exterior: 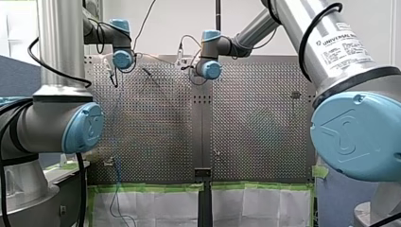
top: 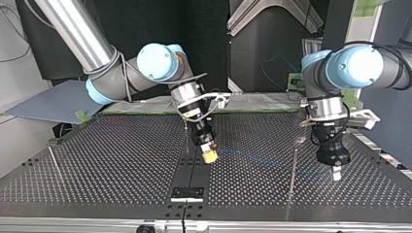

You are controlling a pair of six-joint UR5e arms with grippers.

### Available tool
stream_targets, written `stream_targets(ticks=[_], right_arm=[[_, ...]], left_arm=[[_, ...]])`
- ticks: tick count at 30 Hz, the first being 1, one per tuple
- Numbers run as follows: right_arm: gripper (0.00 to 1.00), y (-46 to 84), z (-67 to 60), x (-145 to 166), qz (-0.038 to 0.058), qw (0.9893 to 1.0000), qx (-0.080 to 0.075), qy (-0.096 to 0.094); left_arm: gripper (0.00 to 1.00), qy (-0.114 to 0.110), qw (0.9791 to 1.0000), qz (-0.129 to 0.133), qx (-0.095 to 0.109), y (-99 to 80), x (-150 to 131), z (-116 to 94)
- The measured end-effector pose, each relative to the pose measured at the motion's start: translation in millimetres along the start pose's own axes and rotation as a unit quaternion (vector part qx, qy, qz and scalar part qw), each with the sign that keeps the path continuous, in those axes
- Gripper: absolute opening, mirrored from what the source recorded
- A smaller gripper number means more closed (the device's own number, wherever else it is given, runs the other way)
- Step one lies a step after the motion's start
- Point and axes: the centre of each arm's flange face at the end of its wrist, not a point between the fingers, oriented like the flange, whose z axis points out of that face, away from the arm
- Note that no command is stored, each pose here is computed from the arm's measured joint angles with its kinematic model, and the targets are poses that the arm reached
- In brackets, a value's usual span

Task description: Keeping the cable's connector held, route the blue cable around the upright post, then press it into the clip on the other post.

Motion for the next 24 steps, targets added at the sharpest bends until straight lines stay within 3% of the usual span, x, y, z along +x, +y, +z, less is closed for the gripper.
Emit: stream_targets(ticks=[13, 19, 24], right_arm=[[0.0, 3.2, 1.4, -28, -0.0078, 0.9999, -0.001, -0.015], [0.0, 6.5, 1.5, -40, -0.0112, 0.9997, -0.003, -0.023], [0.0, 7.3, 0.7, -58, -0.0156, 0.9993, -0.004, -0.035]], left_arm=[[0.0, 0.02, 0.9998, 0.0, 0.0, 52.0, 45, 34], [0.0, 0.038, 0.999, -0.009, 0.02, 54.8, 72, 39], [0.0, 0.067, 0.9968, -0.016, 0.041, 51.2, 101, 38]])
